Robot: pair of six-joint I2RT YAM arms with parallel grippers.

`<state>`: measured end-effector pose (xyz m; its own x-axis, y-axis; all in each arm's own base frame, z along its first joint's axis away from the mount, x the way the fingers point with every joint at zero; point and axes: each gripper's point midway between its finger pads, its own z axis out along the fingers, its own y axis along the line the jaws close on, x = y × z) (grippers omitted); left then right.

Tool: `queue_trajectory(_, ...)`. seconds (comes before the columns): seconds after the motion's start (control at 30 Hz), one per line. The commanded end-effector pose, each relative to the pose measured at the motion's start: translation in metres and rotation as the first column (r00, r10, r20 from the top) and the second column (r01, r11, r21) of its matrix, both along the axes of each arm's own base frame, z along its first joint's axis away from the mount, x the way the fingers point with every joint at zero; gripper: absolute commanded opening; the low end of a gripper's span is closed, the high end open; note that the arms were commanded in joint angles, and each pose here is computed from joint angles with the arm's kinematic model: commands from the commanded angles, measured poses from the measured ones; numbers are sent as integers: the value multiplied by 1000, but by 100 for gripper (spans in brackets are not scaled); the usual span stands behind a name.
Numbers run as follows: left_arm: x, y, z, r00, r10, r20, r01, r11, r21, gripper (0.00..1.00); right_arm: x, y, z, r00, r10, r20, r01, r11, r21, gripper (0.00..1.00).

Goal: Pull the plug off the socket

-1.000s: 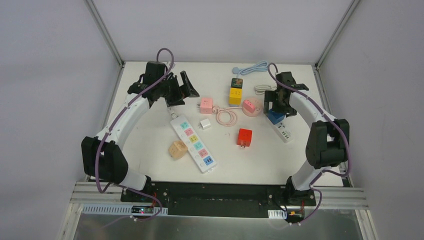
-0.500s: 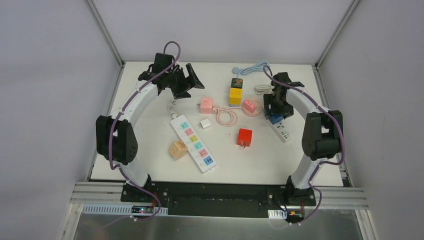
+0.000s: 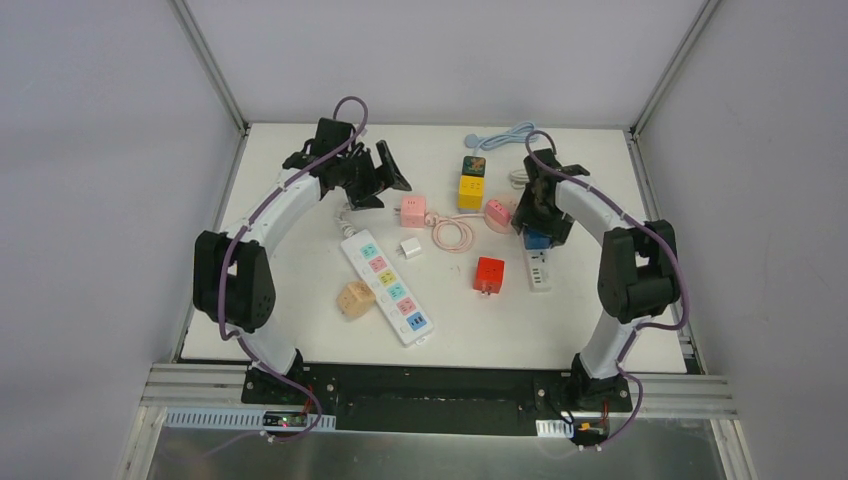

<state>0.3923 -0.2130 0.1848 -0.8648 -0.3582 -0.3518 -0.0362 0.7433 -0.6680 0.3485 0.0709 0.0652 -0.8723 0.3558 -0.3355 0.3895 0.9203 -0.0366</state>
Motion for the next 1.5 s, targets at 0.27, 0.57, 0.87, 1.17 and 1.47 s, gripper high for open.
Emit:
queue_trajectory(0.27, -94, 23, -7, 998, -54, 29, 53, 998, 26, 88, -7, 28, 32, 977, -208, 49, 207, 978, 14, 83)
queue_trajectory(0.57, -125, 35, -2, 994, -88, 57, 85, 995, 60, 89, 18, 46, 67, 959, 252, 133, -265, 960, 91, 94)
queue_trajectory(0.87, -97, 4, 20, 986, -90, 140, 88, 996, 23, 89, -16, 33, 37, 933, 359, 33, -360, 931, 66, 94)
queue_trajectory(1.17, -77, -85, 17, 967, -234, 104, 235, 972, 10, 86, -16, 32, 33, 973, 218, 79, -224, 971, 83, 47)
queue_trajectory(1.47, -60, -187, -6, 924, -360, 128, 370, 926, -68, 81, 5, 32, 44, 979, 121, 166, -134, 989, 66, 23)
